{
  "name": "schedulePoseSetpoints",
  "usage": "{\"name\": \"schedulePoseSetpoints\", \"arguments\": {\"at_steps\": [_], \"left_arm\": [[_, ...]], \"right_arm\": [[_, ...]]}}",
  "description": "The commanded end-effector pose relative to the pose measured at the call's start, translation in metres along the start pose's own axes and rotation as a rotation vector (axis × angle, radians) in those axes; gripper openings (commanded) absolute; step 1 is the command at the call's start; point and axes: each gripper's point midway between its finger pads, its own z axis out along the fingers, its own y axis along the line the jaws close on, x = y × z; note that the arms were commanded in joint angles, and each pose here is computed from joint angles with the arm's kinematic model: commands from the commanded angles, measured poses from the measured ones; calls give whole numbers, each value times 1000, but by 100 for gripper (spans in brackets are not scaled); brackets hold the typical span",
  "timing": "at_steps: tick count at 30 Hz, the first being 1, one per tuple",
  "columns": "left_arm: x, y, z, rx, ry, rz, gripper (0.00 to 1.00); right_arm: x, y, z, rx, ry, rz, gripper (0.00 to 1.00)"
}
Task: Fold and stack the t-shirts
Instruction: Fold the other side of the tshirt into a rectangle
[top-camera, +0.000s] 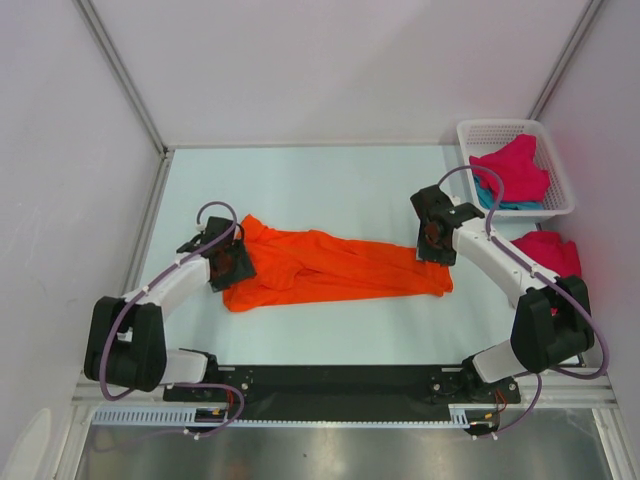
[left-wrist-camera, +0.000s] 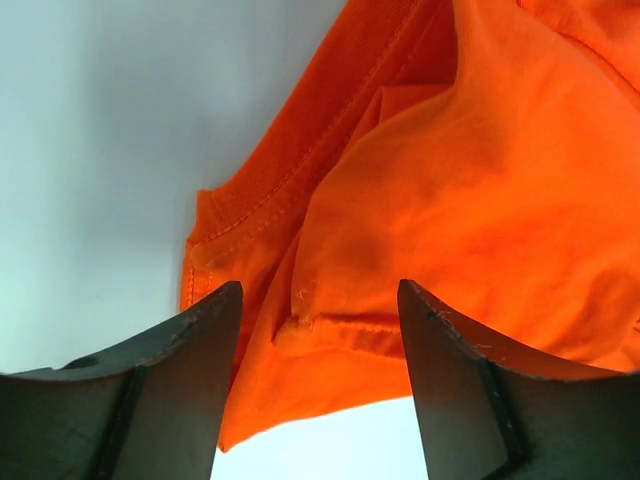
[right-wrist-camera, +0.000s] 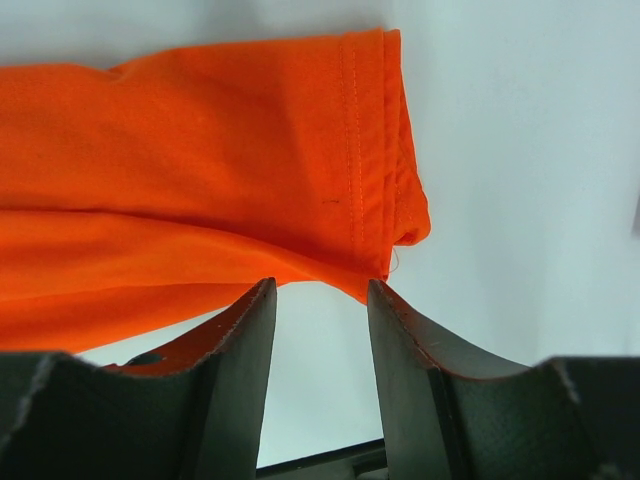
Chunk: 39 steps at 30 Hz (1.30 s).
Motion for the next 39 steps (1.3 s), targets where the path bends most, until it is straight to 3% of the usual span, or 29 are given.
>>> {"name": "schedulePoseSetpoints", "arguments": {"at_steps": [1, 4, 5, 9, 25, 39], "left_arm": [[-11, -6, 6, 9, -45, -26, 66], [-10, -6, 6, 10, -45, -28, 38], [-10, -6, 6, 10, -45, -29, 21], [-14, -5, 1, 6, -61, -38, 1], [-30, 21, -36, -22, -133, -79, 0], [-31, 25, -33, -15, -121, -97, 0]], "right_arm": [[-15, 4, -6, -13, -42, -5, 47], [-14, 5, -5, -12, -38, -7, 47], [-14, 4, -4, -10, -35, -6, 47], [-13, 5, -2, -12, -32, -7, 47], [-17, 22, 53, 29, 42, -27, 48], [-47, -18, 63, 86, 23, 59, 53]]}}
